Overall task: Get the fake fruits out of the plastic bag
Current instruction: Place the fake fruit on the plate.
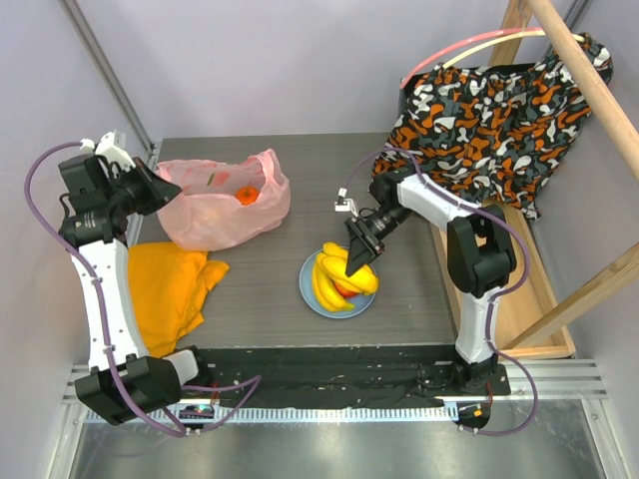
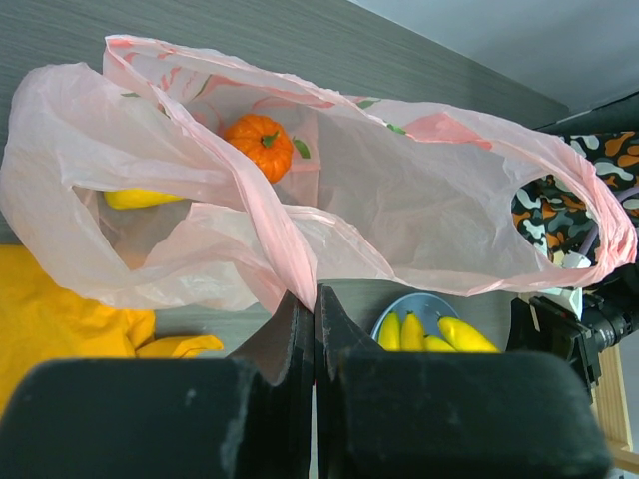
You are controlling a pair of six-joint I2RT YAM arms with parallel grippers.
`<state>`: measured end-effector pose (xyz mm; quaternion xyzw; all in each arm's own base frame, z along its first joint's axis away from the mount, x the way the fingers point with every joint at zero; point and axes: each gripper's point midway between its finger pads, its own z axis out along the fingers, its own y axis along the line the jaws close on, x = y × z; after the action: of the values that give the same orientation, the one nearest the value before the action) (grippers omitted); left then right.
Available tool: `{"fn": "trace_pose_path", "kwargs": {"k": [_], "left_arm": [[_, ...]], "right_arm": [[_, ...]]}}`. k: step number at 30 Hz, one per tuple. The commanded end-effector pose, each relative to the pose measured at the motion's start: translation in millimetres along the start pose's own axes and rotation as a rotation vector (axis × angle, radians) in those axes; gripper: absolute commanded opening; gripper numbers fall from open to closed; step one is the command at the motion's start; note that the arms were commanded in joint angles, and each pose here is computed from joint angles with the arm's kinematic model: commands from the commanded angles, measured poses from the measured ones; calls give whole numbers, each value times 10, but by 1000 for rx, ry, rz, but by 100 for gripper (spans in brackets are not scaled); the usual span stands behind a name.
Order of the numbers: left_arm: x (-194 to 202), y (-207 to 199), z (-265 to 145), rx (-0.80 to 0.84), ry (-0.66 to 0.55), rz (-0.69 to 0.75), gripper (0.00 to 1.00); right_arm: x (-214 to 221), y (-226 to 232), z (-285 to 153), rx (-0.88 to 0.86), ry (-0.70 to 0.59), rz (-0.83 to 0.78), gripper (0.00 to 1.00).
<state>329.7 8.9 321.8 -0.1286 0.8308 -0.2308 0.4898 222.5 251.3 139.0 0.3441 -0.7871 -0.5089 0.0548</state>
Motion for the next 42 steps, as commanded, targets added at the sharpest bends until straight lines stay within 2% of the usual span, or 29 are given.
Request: {"fn": "trace_pose_path", "kwargs": {"k": [1, 4, 13, 15, 16, 18, 30, 35, 42], "left_arm": [[68, -29, -20, 17, 27, 5, 0], [120, 12, -4, 7, 44, 1, 0], [263, 110, 23, -17, 81, 11, 0], [288, 119, 27, -16, 87, 11, 0], [286, 116, 24, -16, 86, 12, 0], [307, 125, 30, -16, 91, 10, 0], [360, 83, 11, 11, 79, 0, 0], [396, 70, 14, 23, 74, -12, 0], [438, 52, -11, 27, 78, -16, 0]], "right_arm": [[87, 287, 32, -160, 11, 221, 33], [45, 182, 65, -186, 4, 254, 34], [45, -140, 3, -205, -21, 404, 67], [52, -173, -23, -192, -23, 403, 73], [41, -181, -53, -187, -30, 399, 80], [-4, -169, -98, -169, -38, 368, 83], [-102, -93, -239, 1, -75, 225, 90], [10, -49, -164, 41, -53, 216, 100], [-104, -151, -16, 59, -35, 142, 100]]}}
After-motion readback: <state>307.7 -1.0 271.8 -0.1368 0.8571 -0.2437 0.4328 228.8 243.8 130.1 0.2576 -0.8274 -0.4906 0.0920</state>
